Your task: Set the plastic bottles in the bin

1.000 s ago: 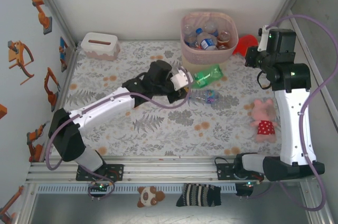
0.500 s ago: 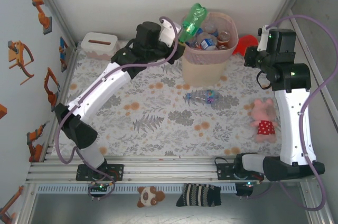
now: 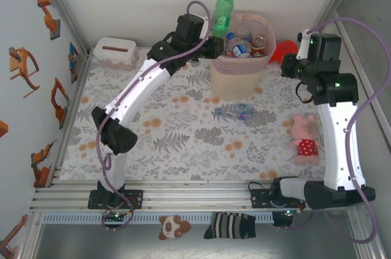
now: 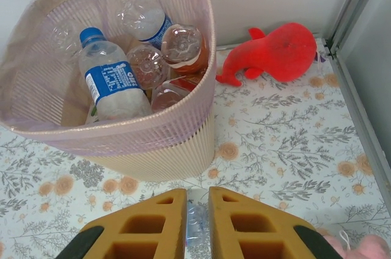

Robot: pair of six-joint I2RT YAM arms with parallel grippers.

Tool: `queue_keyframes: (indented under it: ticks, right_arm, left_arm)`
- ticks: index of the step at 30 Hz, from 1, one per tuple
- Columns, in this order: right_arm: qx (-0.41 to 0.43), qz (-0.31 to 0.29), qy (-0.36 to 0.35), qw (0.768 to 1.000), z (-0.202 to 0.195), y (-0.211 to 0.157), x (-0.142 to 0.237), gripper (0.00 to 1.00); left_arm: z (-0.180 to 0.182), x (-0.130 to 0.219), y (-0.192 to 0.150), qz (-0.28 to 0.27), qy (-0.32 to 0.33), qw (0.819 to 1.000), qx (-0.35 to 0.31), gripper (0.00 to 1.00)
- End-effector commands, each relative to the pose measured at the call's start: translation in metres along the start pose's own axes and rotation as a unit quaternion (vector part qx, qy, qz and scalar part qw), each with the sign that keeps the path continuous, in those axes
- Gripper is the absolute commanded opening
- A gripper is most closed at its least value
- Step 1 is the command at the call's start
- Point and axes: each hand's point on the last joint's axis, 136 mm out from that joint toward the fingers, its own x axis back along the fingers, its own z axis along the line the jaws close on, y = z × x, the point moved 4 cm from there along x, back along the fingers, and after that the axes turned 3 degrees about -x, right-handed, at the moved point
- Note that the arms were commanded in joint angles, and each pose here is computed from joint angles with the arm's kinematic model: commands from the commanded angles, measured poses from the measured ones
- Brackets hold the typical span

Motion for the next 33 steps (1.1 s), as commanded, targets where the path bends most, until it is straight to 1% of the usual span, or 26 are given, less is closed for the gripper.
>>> queue_keyframes:
  ticks: [1, 5, 9, 13, 18, 27, 29, 33]
  right_arm:
    - [-0.007, -0.005, 0.004, 1.0, 0.002, 0.0, -0.001, 0.17]
    - [-0.007, -0.003, 0.001, 1.0, 0.001, -0.001, -0.002, 0.17]
    - [-0.006, -0.004, 0.0, 1.0, 0.0, -0.001, -0.002, 0.17]
    - [-0.006, -0.002, 0.001, 1.0, 0.001, -0.001, -0.004, 0.17]
    - [-0.006, -0.002, 0.001, 1.0, 0.001, -0.001, -0.005, 0.17]
    - [-0.007, -0.001, 0.002, 1.0, 0.001, 0.0, -0.007, 0.17]
    - [-0.008, -0.002, 0.003, 1.0, 0.002, 0.0, -0.007, 0.17]
    - [-0.011, -0.002, 0.01, 1.0, 0.004, 0.002, -0.01, 0.17]
  left_arm:
    - [-0.02, -0.004, -0.008, 0.034, -0.046, 0.998, 0.038, 0.08]
    - [-0.033, -0.015, -0.007, 0.037, -0.08, 0.995, 0.048, 0.09]
    - [-0.046, -0.025, -0.01, 0.04, -0.111, 0.992, 0.045, 0.14]
    - [-0.053, -0.036, -0.019, 0.055, -0.14, 0.987, 0.05, 0.17]
    - [-0.046, -0.044, -0.028, 0.071, -0.127, 0.988, 0.05, 0.24]
    - [-0.044, -0.041, -0.031, 0.078, -0.124, 0.988, 0.041, 0.49]
    - [-0.045, -0.038, -0.029, 0.076, -0.125, 0.989, 0.038, 0.52]
    - [-0.048, -0.03, -0.023, 0.067, -0.128, 0.989, 0.033, 0.54]
